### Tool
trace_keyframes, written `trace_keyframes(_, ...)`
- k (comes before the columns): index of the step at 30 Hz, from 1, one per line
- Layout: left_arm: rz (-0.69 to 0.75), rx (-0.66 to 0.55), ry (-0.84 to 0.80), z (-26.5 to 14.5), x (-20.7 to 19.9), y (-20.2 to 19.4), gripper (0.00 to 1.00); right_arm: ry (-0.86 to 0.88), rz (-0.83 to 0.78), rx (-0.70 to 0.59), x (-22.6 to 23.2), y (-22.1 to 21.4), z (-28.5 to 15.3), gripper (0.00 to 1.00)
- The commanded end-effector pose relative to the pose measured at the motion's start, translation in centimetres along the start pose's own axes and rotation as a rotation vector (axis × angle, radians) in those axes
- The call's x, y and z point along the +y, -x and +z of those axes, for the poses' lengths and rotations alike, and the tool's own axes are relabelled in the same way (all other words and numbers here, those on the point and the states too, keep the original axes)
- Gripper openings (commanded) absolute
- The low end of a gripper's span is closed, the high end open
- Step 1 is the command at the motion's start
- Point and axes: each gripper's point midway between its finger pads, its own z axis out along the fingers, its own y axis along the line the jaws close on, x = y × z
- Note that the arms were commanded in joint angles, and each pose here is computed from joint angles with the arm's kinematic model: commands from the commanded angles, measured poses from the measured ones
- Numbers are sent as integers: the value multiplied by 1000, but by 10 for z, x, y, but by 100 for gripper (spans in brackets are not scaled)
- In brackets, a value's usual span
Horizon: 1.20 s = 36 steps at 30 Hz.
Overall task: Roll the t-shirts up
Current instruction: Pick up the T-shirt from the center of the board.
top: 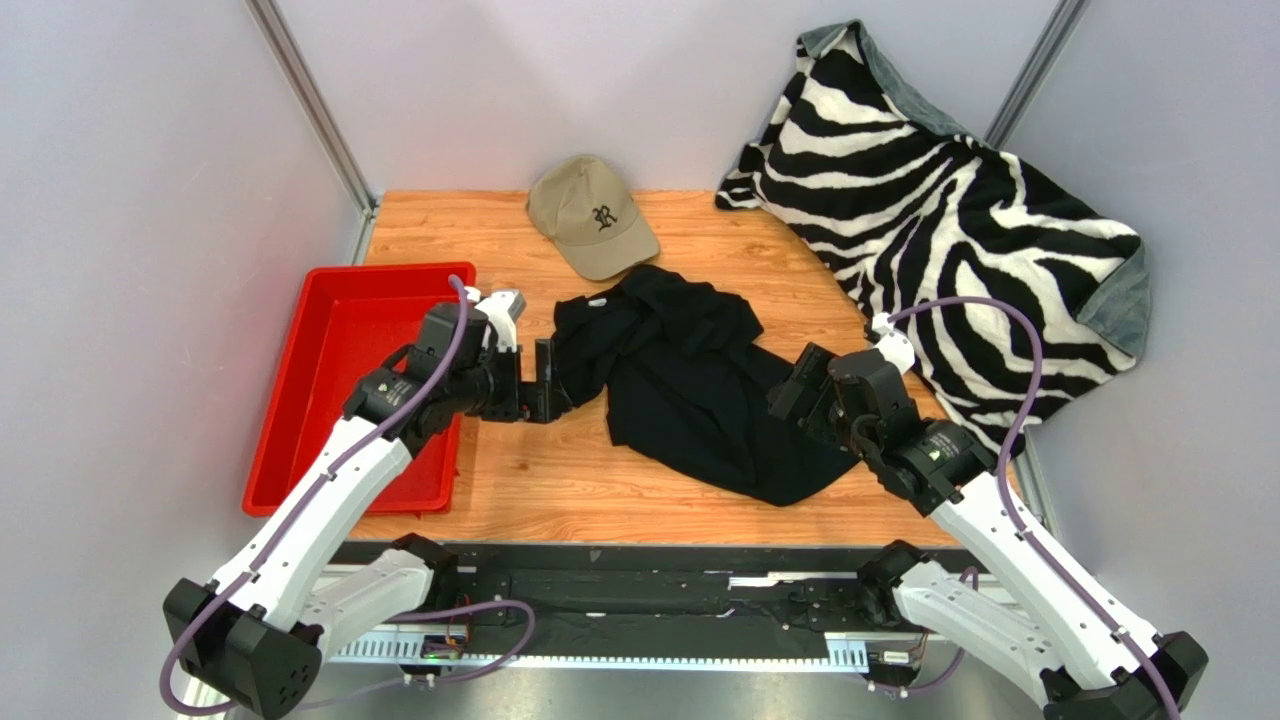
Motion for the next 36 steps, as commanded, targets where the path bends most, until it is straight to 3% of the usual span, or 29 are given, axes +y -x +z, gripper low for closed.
trace_keyframes(1,10,-43,17,-3,1,12,99,10,42,-10,5,4,-1,99)
trace_keyframes(9,-41,-37,3,10,-6,23,98,-75,98,121,-15,-38,19,96)
trace_keyframes(14,-89,-31,79,31,8,33,98,-126,145,176,-31,-69,30,96)
trace_keyframes(21,-130,-34,141,74,22,49,95,-246,149,133,-62,-78,46,94)
trace_keyframes(29,-200,76,266,142,49,59,91,-285,184,125,-78,-87,76,88)
trace_keyframes(32,-180,98,360,154,67,61,89,-306,182,132,-85,-85,87,80)
trace_keyframes(35,-165,102,421,160,80,62,88,-319,215,123,-93,-63,99,46)
trace_keyframes(36,-162,103,428,161,82,62,87,-308,231,108,-90,-50,103,24)
